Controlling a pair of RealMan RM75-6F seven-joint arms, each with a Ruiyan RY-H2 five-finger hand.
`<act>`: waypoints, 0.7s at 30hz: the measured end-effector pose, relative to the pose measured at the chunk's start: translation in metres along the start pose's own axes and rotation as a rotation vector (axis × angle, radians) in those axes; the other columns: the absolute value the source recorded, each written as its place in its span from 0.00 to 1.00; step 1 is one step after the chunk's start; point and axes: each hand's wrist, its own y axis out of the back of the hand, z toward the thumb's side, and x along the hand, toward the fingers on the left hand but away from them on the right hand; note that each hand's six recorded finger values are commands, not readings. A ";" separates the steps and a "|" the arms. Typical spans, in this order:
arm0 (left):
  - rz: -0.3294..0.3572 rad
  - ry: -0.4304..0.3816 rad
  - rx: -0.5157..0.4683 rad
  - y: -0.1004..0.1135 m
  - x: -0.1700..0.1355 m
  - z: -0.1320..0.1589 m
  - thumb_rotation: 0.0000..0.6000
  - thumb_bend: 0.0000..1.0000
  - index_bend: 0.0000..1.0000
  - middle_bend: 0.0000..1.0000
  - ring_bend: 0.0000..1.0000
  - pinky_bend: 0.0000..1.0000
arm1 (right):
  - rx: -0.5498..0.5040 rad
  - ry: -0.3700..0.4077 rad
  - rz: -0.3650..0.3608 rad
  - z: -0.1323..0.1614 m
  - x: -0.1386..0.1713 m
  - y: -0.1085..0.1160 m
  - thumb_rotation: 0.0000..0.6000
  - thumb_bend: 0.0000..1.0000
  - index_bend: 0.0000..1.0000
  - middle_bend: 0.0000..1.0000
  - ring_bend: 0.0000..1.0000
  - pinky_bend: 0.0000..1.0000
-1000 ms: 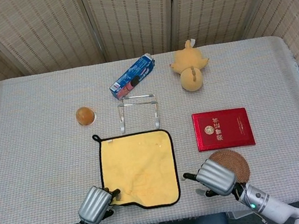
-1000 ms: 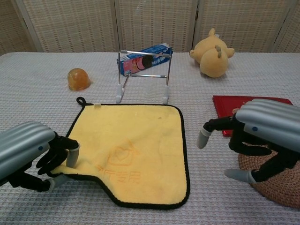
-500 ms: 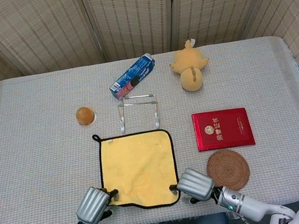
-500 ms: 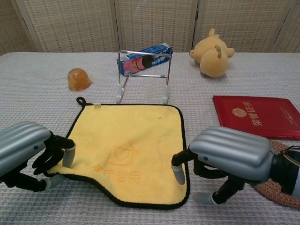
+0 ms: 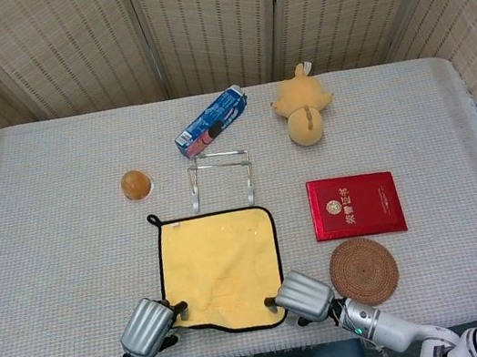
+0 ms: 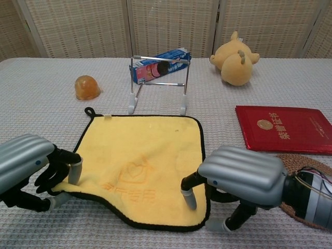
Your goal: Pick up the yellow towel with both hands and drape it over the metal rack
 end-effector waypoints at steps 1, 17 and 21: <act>-0.001 0.000 0.000 0.000 0.000 0.000 1.00 0.43 0.68 0.88 0.79 0.98 | 0.001 0.001 0.003 0.000 0.000 0.000 1.00 0.23 0.49 1.00 1.00 1.00; -0.005 0.010 -0.013 0.000 -0.001 -0.003 1.00 0.43 0.68 0.88 0.79 0.98 | 0.011 0.000 0.012 0.002 -0.016 -0.005 1.00 0.28 0.49 1.00 1.00 1.00; 0.000 0.009 -0.014 0.001 -0.001 -0.003 1.00 0.43 0.68 0.88 0.79 0.98 | 0.004 0.006 0.002 0.004 -0.020 -0.004 1.00 0.32 0.51 1.00 1.00 1.00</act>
